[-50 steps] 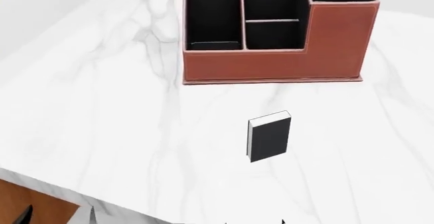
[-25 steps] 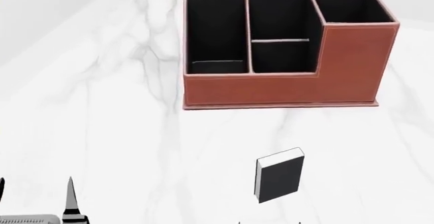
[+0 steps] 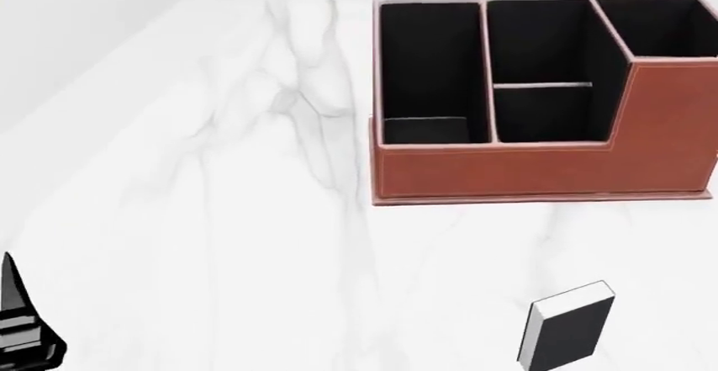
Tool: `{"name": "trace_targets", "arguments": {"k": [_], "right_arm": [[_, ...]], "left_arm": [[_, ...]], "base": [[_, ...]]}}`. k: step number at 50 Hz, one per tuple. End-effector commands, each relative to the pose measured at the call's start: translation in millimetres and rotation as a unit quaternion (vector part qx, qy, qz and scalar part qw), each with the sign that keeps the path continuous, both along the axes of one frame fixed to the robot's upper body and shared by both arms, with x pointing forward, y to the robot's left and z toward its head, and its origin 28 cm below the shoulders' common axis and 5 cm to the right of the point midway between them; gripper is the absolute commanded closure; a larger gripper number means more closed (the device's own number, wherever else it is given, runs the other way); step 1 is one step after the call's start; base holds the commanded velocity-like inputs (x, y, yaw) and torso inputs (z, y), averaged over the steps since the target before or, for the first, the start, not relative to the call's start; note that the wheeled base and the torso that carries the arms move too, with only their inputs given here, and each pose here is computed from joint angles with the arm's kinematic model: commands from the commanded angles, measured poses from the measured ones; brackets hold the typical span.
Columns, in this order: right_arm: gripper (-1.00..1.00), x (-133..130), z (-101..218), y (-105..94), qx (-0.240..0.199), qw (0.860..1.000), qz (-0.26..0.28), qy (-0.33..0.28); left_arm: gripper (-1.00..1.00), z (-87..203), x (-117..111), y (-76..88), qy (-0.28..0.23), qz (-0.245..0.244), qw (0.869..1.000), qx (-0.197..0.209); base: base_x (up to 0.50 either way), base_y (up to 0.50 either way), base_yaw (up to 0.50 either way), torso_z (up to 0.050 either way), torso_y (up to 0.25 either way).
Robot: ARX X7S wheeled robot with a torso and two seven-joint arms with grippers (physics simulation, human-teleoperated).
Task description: Pick up the book and place it in the left compartment of the caddy.
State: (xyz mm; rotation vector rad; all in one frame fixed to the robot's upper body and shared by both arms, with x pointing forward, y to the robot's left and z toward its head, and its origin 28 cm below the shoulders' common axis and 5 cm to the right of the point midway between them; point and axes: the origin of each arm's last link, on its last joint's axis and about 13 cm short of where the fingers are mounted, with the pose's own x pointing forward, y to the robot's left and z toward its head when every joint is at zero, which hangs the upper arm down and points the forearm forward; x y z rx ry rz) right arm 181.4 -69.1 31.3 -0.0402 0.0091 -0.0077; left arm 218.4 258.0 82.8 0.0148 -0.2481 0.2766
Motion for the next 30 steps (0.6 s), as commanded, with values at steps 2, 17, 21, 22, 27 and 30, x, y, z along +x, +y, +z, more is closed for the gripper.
{"name": "trace_targets", "arguments": {"k": [2, 17, 21, 22, 27, 30], "right_arm": [[-1.00, -0.2, 9.4, -4.5, 0.019, 0.999, 0.011, -0.030], [-1.00, 2.3, 10.5, -2.6, 0.014, 0.999, 0.011, -0.033], [-1.00, 1.9, 10.5, -2.2, 0.019, 0.999, 0.012, -0.033], [-1.00, 1.8, 10.4, -2.0, 0.018, 0.999, 0.012, -0.033], [-1.00, 1.7, 10.0, -1.2, 0.018, 0.999, 0.012, -0.034], [-1.00, 2.6, 9.3, -0.8, 0.020, 0.999, 0.013, -0.033]], "left_arm": [[-1.00, 11.8, -6.8, -2.3, -0.024, -0.009, 1.000, 0.001], [-1.00, 13.4, -5.5, -1.1, -0.024, -0.009, 1.000, -0.002], [-1.00, 13.1, -4.7, -1.1, -0.020, -0.008, 1.000, -0.009], [-1.00, 13.2, -4.8, -1.0, -0.018, -0.008, 1.000, -0.010], [-1.00, 14.1, -5.3, 1.3, -0.011, -0.010, 1.000, -0.024], [-1.00, 14.6, -6.1, 1.7, -0.012, -0.010, 1.000, -0.025]], "base": [[0.48, 0.15, 0.00, 0.000, 0.000], [0.48, 0.15, 0.00, 0.000, 0.001], [0.43, 0.13, 0.00, 0.000, 0.000], [0.15, 0.05, 0.00, 0.000, 0.000], [0.00, 0.00, 0.00, 0.000, 0.002], [0.00, 0.00, 0.00, 0.000, 0.000]]}}
